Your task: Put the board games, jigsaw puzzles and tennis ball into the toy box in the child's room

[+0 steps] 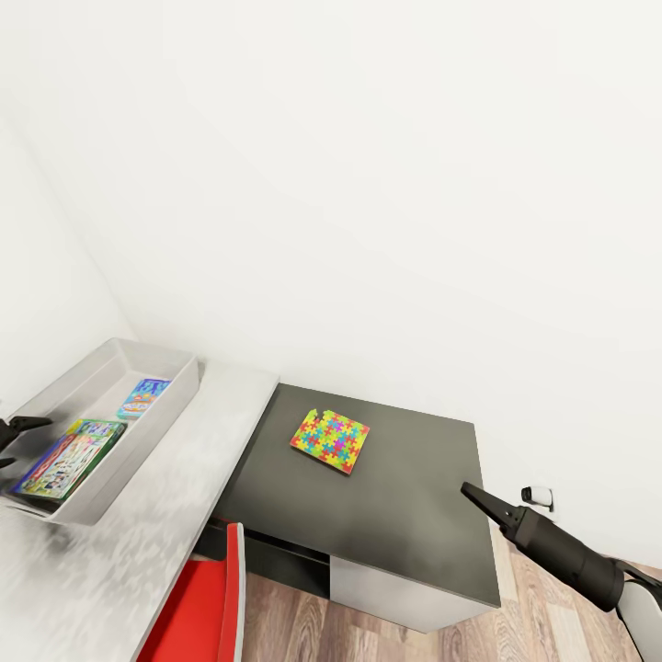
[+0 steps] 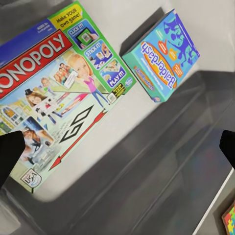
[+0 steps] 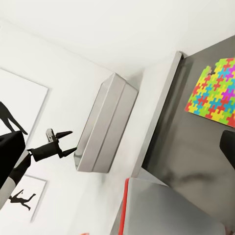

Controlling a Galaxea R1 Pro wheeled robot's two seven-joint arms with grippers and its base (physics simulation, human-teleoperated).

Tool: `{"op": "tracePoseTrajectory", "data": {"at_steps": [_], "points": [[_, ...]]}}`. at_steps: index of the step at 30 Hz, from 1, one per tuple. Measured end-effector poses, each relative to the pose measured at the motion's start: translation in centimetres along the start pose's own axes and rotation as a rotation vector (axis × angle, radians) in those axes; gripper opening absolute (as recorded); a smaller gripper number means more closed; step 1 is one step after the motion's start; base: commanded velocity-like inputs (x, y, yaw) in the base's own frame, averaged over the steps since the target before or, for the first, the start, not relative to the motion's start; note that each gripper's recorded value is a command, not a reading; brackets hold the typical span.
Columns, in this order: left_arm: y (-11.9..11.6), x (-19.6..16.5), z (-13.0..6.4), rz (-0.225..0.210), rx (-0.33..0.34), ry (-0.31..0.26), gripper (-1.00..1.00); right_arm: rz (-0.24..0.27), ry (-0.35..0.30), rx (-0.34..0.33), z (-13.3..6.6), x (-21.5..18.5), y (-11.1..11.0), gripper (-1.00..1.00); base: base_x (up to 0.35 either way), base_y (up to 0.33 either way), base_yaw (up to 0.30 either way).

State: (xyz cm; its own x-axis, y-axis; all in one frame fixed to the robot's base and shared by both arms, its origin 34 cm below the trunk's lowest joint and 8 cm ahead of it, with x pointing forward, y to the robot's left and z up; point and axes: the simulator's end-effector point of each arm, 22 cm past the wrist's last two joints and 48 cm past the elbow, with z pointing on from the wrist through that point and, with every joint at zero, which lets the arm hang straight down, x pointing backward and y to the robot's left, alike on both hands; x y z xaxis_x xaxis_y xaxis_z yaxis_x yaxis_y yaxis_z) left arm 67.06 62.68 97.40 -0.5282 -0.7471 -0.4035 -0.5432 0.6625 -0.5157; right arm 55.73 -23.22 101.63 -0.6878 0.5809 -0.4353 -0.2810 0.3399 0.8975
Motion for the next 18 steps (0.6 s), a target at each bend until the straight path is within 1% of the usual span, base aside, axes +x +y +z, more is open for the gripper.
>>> {"op": "tracePoseTrajectory", "data": {"at_steps": [6,9,10,12,13,15,16,18], "points": [[-0.1,-0.1,-0.1,0.000,0.005,-0.002,1.00,0.000,0.000,-0.001,0.0,0.0,0.0,1.00,0.000,0.000,0.000],[-0.6,-0.2,-0.2,0.000,0.029,-0.003,1.00,-0.001,-0.001,-0.002,0.0,0.0,0.1,1.00,0.000,0.000,0.000],[-1.3,-0.2,-0.2,-0.001,0.057,-0.004,1.00,-0.002,-0.001,-0.003,0.0,-0.1,0.2,1.00,0.000,0.000,0.000],[-2.1,-0.2,-0.4,0.001,0.093,-0.005,1.00,-0.004,-0.002,-0.005,0.0,-0.1,0.3,1.00,0.000,0.000,0.000],[-3.1,-0.3,-0.5,0.002,0.134,-0.005,1.00,-0.005,-0.003,-0.006,0.0,-0.1,0.3,1.00,0.000,0.000,0.000],[-3.9,-0.3,-0.8,0.004,0.172,-0.006,1.00,-0.007,-0.004,-0.009,0.0,-0.2,0.5,1.00,0.000,0.000,0.000],[-4.7,-0.3,-1.0,0.006,0.205,-0.006,1.00,-0.008,-0.005,-0.010,0.0,-0.2,0.5,1.00,0.000,0.000,0.000],[-5.4,-0.4,-1.3,0.008,0.236,-0.007,1.00,-0.010,-0.006,-0.012,0.0,-0.3,0.7,1.00,0.000,0.000,0.000]]}}
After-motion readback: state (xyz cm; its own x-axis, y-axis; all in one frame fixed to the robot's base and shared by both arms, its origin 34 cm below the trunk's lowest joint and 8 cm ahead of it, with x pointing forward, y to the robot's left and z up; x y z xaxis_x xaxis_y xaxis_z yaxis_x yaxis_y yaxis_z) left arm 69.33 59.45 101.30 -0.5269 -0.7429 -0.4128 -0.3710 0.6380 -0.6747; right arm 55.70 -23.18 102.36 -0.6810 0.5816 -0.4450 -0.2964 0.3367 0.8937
